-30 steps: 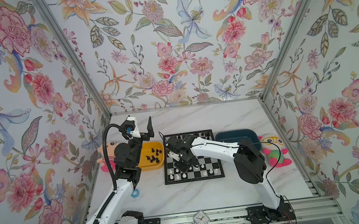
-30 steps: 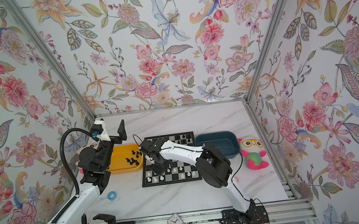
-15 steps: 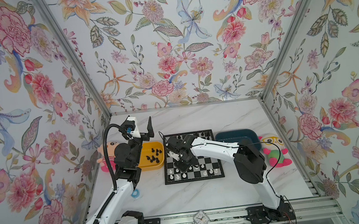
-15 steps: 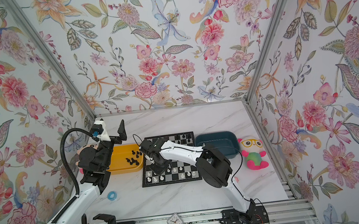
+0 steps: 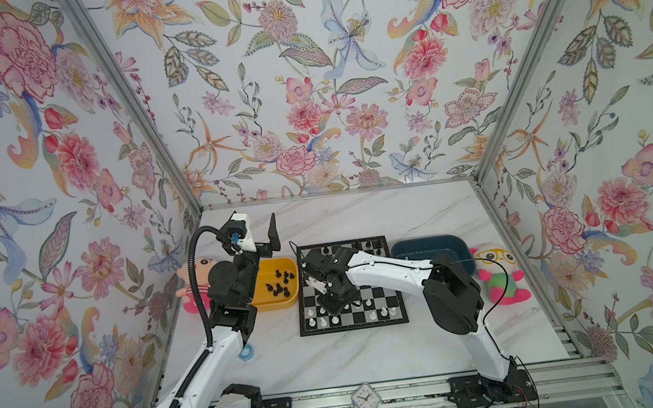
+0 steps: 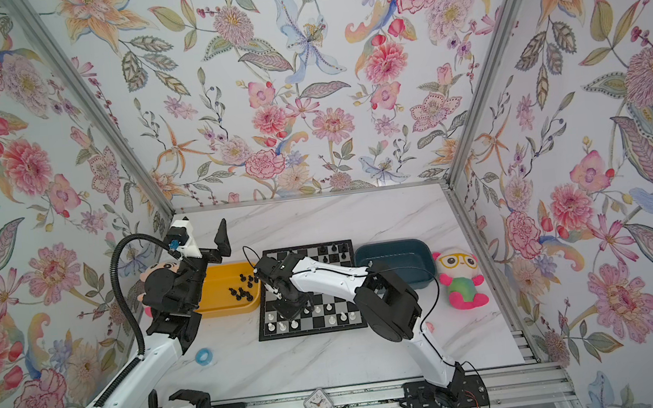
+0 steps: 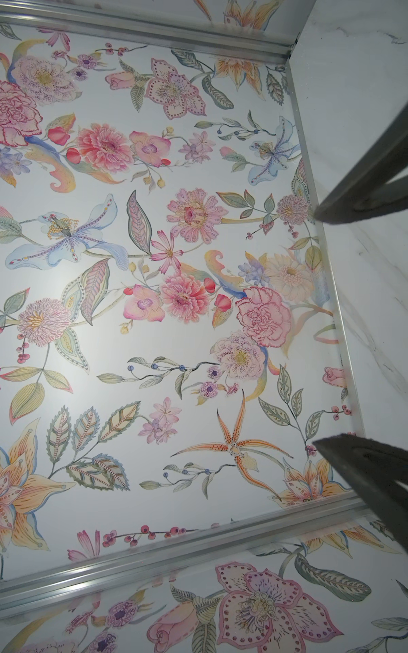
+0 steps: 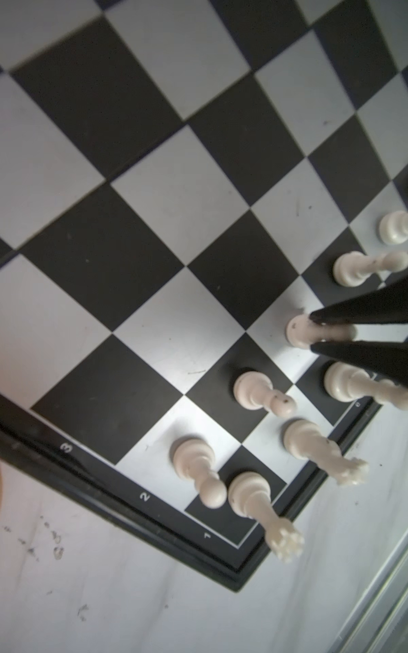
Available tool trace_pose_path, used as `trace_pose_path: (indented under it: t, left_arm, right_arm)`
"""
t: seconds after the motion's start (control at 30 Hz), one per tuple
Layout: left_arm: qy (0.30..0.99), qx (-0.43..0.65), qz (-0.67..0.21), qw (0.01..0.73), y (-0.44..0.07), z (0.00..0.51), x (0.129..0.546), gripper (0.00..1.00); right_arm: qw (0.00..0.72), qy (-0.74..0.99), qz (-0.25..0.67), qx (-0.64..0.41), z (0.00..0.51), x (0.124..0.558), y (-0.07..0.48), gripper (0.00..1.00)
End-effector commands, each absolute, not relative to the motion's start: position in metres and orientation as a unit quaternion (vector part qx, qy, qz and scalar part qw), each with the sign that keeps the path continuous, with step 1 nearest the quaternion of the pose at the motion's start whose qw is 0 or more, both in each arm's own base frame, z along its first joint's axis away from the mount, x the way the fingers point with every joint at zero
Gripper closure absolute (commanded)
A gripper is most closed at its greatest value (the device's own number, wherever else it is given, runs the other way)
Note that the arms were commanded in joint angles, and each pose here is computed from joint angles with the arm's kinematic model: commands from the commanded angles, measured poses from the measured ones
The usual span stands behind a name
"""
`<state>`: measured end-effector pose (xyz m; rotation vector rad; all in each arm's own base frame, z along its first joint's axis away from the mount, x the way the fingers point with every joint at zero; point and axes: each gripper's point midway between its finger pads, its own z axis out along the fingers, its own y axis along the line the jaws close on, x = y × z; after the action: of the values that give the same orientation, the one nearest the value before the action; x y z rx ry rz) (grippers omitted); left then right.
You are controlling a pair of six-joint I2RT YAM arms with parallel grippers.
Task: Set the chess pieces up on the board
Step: 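Lower the white pawn onto a square and open the right gripper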
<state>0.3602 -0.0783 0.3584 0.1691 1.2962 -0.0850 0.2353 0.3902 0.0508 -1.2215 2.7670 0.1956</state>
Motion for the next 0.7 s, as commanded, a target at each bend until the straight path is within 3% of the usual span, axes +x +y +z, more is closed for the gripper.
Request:
trace_pose_path:
  t: [0.0,0.33,0.67]
  left_arm:
    - [0.596,0.077,-0.037,0.799,-0.078,0.360,0.354,0.05]
    - [0.594,0.077,-0.041,0.799,-0.079,0.361,0.354,0.05]
    - [0.591,0.078,-0.043,0.801,-0.079,0.364,0.352,0.05]
  right_arm:
    - [0.041,0.917,0.048,-0.395,0.037,0.232,0.381,0.90]
    - [0.055,0.918,0.061,-0.389,0.046,0.233,0.384,0.79]
    - [0.082,0.919,0.066,-0.381,0.063,0.240,0.386,0.76]
